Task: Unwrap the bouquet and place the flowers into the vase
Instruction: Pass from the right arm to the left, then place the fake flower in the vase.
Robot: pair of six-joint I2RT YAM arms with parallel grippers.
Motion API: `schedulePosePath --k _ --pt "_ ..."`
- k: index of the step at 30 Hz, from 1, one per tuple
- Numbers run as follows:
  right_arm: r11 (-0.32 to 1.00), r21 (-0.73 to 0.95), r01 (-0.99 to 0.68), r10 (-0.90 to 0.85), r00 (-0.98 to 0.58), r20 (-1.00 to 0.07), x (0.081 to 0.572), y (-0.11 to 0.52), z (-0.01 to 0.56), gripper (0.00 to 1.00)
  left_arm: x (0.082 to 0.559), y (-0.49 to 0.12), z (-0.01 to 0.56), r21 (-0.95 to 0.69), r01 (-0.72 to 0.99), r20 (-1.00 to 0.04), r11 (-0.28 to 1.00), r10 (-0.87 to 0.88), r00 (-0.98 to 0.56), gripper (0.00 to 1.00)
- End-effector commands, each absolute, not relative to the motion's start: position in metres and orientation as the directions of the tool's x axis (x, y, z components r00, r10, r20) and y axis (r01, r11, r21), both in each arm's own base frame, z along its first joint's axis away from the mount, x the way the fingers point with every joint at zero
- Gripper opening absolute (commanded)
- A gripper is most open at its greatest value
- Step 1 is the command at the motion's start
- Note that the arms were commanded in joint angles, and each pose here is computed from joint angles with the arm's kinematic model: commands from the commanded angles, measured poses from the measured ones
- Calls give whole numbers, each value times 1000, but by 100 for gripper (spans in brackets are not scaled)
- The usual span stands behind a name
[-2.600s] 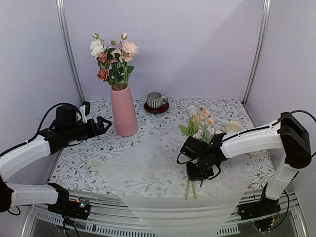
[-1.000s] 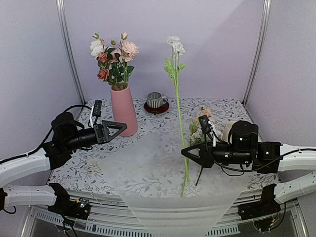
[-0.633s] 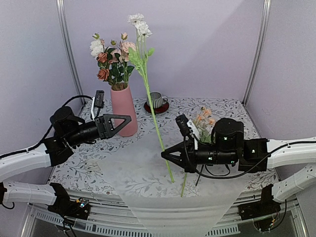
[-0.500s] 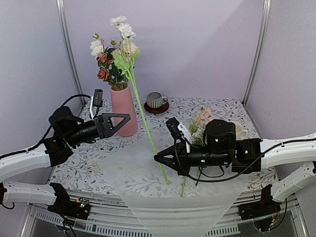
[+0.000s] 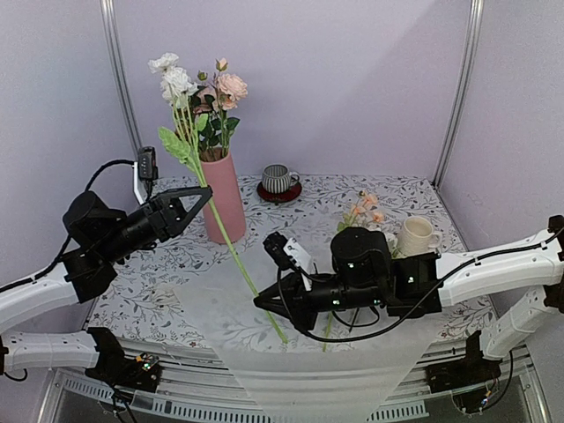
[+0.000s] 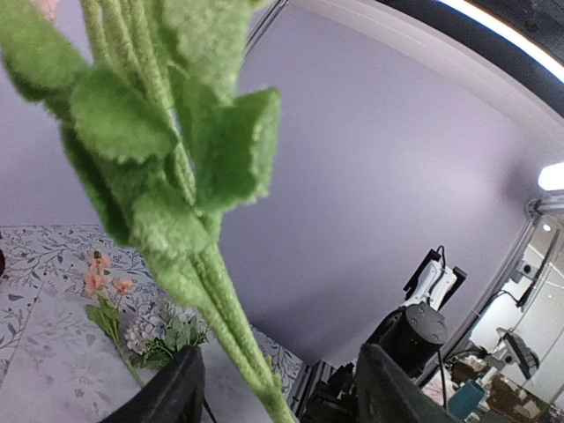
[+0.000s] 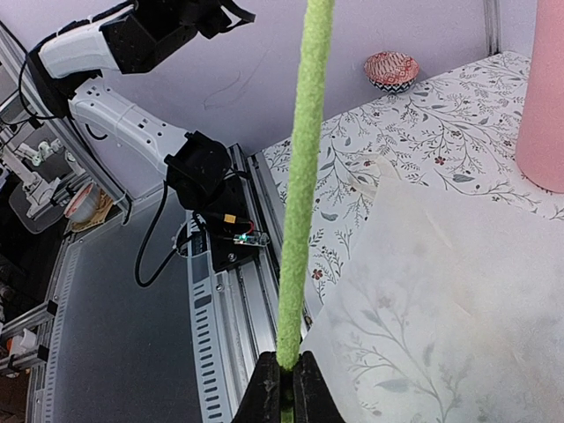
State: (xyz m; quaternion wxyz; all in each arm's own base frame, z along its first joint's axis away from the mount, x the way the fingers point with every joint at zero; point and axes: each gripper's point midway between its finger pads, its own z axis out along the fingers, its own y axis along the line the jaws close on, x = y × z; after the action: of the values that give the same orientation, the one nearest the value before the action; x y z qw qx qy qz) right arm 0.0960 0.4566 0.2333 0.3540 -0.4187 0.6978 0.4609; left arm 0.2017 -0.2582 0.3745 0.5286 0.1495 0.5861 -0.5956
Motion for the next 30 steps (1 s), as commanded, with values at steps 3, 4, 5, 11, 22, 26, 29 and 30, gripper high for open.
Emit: schedulePosePath --k 3,4,5,11,22,26,29,30 --pt "185 337 -923 -244 -375 -894 89 468 245 2 201 -256 378 -527 810 -800 258 -471 -371 50" --pt "182 334 -925 -249 -372 -894 89 468 245 2 202 -256 377 -532 805 -798 262 -471 -375 49" --pt "182 333 -925 -253 -371 -894 88 469 244 2 203 -256 375 -539 799 -796 266 -472 -380 46" --pt "211 321 -923 -260 -369 -892 92 468 241 9 209 -257 370 -548 783 -799 293 -460 -387 20" --pt "375 274 -885 -192 -364 -912 120 445 243 63 223 -254 350 -543 734 -826 409 -418 -378 3" --pt "509 233 -829 -156 -355 -922 144 426 241 71 230 -248 345 -517 711 -849 477 -394 -353 3" --pt "611 202 -766 -146 -359 -922 170 407 235 71 236 -244 345 -486 692 -870 534 -371 -326 3" --pt "633 196 -749 -145 -364 -920 178 401 232 71 238 -242 346 -476 686 -876 551 -365 -315 3"
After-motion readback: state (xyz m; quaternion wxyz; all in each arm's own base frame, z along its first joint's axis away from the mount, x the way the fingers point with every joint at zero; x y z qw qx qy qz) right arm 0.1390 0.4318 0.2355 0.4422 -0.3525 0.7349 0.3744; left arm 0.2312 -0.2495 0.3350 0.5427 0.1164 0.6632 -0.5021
